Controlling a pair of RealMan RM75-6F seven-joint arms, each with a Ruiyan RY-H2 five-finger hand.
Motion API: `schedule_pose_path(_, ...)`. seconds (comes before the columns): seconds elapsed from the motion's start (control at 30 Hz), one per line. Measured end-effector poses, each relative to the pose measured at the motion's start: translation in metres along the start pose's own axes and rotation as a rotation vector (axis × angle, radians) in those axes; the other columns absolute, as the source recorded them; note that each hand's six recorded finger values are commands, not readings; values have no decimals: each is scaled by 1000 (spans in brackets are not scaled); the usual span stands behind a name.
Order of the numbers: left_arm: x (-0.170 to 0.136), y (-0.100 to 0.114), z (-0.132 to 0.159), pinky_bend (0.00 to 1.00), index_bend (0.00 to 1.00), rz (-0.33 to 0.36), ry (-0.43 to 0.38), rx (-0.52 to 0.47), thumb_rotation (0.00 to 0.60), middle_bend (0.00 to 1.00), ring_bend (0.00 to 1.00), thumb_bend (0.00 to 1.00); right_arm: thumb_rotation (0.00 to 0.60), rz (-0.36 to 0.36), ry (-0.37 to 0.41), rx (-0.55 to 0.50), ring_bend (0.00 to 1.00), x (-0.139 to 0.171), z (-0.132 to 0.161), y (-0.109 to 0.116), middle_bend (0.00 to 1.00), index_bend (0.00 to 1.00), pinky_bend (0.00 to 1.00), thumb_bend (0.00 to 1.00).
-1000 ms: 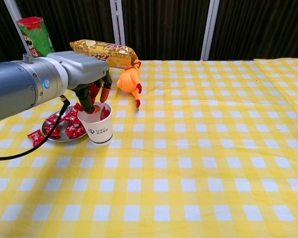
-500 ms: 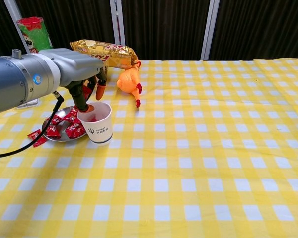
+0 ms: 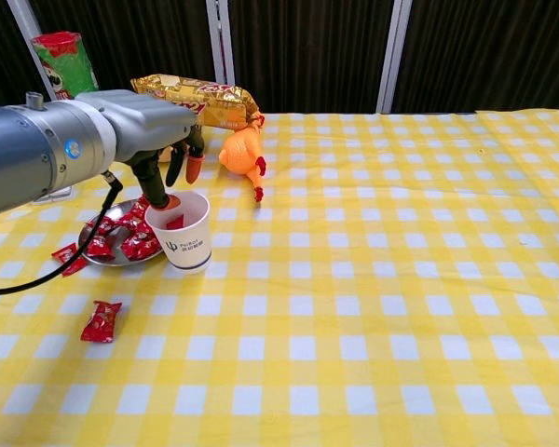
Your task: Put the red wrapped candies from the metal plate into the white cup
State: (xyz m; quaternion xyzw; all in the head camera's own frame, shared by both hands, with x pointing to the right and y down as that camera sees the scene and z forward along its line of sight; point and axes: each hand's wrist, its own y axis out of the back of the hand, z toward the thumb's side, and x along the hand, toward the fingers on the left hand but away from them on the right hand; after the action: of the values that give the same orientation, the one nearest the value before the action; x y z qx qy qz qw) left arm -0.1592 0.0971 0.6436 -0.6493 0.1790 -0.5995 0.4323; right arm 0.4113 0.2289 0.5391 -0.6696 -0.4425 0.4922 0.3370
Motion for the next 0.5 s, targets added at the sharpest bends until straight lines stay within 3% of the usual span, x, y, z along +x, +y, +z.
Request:
schedule_pose_path(0.27, -2, 4, -4, 938, 347, 14, 4, -15, 600, 420, 919, 317, 600, 2, 0, 3, 0, 0, 0, 0, 0, 0, 0, 386)
schedule_pose_path(0.5, -9, 7, -17, 938, 277, 38, 19, -72, 600, 317, 917, 272, 600, 0, -2, 3, 0, 0, -1, 0, 0, 0, 0, 386)
